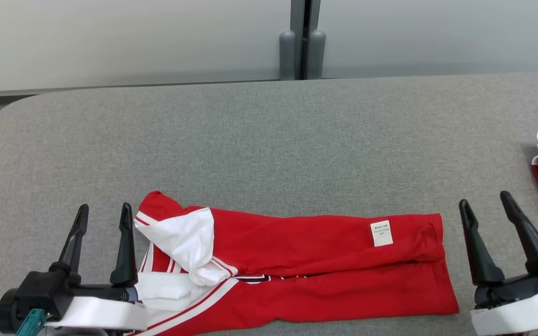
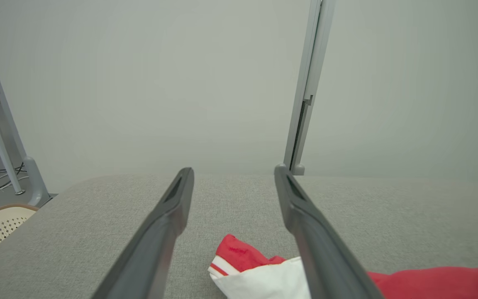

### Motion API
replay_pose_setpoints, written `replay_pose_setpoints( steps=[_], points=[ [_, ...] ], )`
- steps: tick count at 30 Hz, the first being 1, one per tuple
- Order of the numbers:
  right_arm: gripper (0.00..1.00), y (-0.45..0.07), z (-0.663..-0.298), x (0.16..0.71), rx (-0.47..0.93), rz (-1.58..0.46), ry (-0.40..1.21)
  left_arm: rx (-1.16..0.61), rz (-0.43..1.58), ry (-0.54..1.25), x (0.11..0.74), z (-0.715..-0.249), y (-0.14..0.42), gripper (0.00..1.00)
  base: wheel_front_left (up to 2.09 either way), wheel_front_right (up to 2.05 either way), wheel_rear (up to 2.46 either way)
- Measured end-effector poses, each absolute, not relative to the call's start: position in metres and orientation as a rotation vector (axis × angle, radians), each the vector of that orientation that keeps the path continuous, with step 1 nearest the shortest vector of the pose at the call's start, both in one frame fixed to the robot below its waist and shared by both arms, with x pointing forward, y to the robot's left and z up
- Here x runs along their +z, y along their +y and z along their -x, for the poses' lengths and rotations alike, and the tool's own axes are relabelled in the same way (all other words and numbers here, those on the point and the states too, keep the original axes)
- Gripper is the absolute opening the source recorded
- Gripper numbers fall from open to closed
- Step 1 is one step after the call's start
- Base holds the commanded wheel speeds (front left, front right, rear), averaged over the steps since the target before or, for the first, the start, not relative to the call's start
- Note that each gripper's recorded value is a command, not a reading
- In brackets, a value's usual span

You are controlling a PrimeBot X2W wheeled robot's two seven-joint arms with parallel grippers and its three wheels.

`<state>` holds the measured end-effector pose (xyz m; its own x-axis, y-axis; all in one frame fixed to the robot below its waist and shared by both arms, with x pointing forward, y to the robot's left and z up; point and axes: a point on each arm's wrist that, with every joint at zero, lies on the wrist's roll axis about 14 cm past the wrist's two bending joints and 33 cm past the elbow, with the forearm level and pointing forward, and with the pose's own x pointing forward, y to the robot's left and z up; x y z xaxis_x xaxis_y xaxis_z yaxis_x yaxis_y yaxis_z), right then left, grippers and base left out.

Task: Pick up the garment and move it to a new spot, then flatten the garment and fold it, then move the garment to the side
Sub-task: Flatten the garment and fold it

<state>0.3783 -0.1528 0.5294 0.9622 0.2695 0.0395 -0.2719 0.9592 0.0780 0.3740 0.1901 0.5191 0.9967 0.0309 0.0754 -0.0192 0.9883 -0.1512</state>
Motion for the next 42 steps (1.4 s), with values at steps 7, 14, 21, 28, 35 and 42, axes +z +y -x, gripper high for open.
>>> replay_pose_setpoints(
  steps=[7, 14, 21, 28, 35, 42],
  points=[
    [1.00, -0.152, -0.359, 0.521, 0.259, -0.095, 0.007, 0.004, 0.134, -0.040, 0.507, -0.358, 0.189, 1.00, 0.00, 0.00, 0.00],
    [1.00, -0.157, -0.349, 0.520, 0.235, -0.109, 0.009, 0.008, 0.149, -0.023, 0.502, -0.350, 0.189, 1.00, 0.00, 0.00, 0.00],
    [1.00, -0.158, -0.348, 0.518, 0.231, -0.111, 0.017, 0.008, 0.157, -0.022, 0.502, -0.350, 0.189, 1.00, 0.00, 0.00, 0.00],
    [1.00, -0.160, -0.350, 0.513, 0.225, -0.112, 0.035, 0.007, 0.165, -0.004, 0.500, -0.351, 0.188, 1.00, 0.00, 0.00, 0.00],
    [1.00, -0.173, -0.363, 0.476, 0.205, -0.105, 0.149, -0.007, 0.169, -0.024, 0.506, -0.364, 0.182, 1.00, 0.00, 0.00, 0.00],
    [1.00, -0.166, -0.377, 0.413, 0.221, -0.129, 0.330, -0.004, 0.176, -0.019, 0.501, -0.382, 0.181, 1.00, 0.00, 0.00, 0.00]
  ],
)
